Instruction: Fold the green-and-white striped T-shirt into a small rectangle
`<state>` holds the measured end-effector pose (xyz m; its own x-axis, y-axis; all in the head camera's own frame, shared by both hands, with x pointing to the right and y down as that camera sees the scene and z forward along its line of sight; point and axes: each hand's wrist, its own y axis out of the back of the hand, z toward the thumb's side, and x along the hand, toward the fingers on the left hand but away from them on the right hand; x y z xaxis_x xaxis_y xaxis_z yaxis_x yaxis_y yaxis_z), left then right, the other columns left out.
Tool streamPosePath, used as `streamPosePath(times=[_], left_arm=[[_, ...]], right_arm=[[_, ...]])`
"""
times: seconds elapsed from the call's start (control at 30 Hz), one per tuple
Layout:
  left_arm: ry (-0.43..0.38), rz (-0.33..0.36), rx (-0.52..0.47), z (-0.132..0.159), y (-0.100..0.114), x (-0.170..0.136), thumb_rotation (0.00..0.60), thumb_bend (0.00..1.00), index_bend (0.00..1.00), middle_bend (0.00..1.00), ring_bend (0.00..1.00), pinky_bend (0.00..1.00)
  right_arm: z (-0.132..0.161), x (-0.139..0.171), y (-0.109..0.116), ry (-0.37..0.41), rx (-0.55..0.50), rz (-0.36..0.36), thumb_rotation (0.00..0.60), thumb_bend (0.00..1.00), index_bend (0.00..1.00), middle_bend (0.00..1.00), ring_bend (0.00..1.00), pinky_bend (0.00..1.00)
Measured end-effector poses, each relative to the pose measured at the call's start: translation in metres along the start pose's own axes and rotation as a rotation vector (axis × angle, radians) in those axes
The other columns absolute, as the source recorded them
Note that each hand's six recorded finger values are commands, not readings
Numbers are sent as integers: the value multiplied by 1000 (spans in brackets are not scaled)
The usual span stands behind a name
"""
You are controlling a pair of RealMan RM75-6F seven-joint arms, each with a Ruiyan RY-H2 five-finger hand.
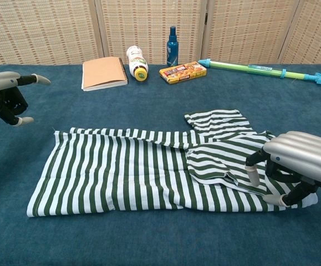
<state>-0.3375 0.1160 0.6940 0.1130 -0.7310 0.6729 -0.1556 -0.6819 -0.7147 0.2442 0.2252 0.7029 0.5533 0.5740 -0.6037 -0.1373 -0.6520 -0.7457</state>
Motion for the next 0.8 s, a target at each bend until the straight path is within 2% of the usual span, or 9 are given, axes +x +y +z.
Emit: streamPosePath(times=[0.6, 0.8], left_arm=[[3, -2, 0, 0, 0, 1, 600, 406, 0, 870, 871, 1000], [2, -4, 2, 0, -1, 1, 600, 406, 0, 871, 872, 1000]], right_arm=[[-5, -13, -1, -29, -4, -4, 600, 229, 479, 970, 1000, 1000], [-4, -17, -2, -31, -5, -5, 600, 296, 479, 970, 1000, 1000]])
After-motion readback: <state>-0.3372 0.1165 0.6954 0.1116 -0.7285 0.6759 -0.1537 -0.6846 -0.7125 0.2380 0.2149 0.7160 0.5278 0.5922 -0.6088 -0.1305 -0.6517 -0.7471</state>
